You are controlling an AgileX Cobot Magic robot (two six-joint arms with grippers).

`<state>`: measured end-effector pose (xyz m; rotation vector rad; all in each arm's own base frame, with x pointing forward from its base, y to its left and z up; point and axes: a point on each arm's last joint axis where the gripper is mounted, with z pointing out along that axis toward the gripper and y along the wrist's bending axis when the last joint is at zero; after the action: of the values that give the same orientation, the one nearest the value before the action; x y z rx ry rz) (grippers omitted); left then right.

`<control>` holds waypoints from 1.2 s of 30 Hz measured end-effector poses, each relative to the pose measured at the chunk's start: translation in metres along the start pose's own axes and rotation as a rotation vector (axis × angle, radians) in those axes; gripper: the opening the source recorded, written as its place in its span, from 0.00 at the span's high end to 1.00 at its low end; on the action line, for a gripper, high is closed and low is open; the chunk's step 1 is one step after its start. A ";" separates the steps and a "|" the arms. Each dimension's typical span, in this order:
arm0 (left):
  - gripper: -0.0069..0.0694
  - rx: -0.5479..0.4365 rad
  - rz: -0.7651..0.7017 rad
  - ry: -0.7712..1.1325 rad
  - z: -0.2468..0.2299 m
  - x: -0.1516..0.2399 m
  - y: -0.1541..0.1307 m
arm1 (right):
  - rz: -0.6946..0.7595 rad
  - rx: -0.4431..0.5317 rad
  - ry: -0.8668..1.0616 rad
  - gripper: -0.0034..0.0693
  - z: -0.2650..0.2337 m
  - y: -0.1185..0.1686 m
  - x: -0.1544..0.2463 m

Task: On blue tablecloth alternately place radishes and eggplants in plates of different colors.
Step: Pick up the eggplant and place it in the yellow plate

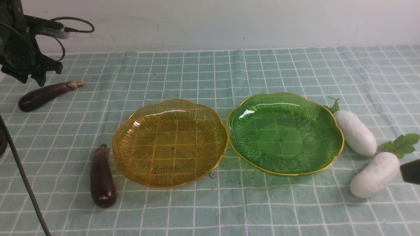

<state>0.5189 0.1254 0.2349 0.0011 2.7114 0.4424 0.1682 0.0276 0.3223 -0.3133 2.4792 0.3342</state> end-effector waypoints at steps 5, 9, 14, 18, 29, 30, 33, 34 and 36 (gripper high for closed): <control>0.20 -0.058 0.084 -0.073 0.021 -0.005 0.001 | 0.000 0.007 -0.019 0.88 0.000 -0.001 -0.002; 0.16 -0.069 0.168 -0.120 0.036 -0.008 -0.001 | 0.000 0.015 -0.039 0.88 0.000 -0.001 -0.004; 0.16 -0.095 0.226 -0.137 0.059 -0.007 -0.006 | 0.000 0.019 -0.047 0.88 0.000 -0.002 -0.004; 0.16 -0.129 0.263 -0.157 0.074 -0.007 -0.008 | 0.000 0.022 -0.057 0.88 0.000 -0.002 -0.005; 0.18 -0.184 0.332 -0.155 0.102 -0.002 -0.012 | -0.002 0.027 -0.061 0.88 0.000 -0.002 -0.005; 0.18 -0.185 0.334 -0.156 0.102 -0.002 -0.012 | -0.002 0.027 -0.060 0.88 0.000 -0.002 -0.005; 0.29 -0.190 0.340 -0.162 0.106 -0.002 -0.013 | -0.002 0.026 -0.059 0.88 0.000 -0.002 -0.005; 0.34 -0.189 0.340 -0.162 0.107 -0.002 -0.013 | -0.002 0.026 -0.058 0.88 0.000 -0.002 -0.005; 0.45 -0.199 0.349 -0.166 0.109 -0.002 -0.013 | -0.002 0.024 -0.052 0.88 0.000 -0.002 -0.005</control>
<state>0.5626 0.1463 0.1365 0.4418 2.4941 0.7749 0.1724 0.0263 0.3249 -0.2937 2.4296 0.3081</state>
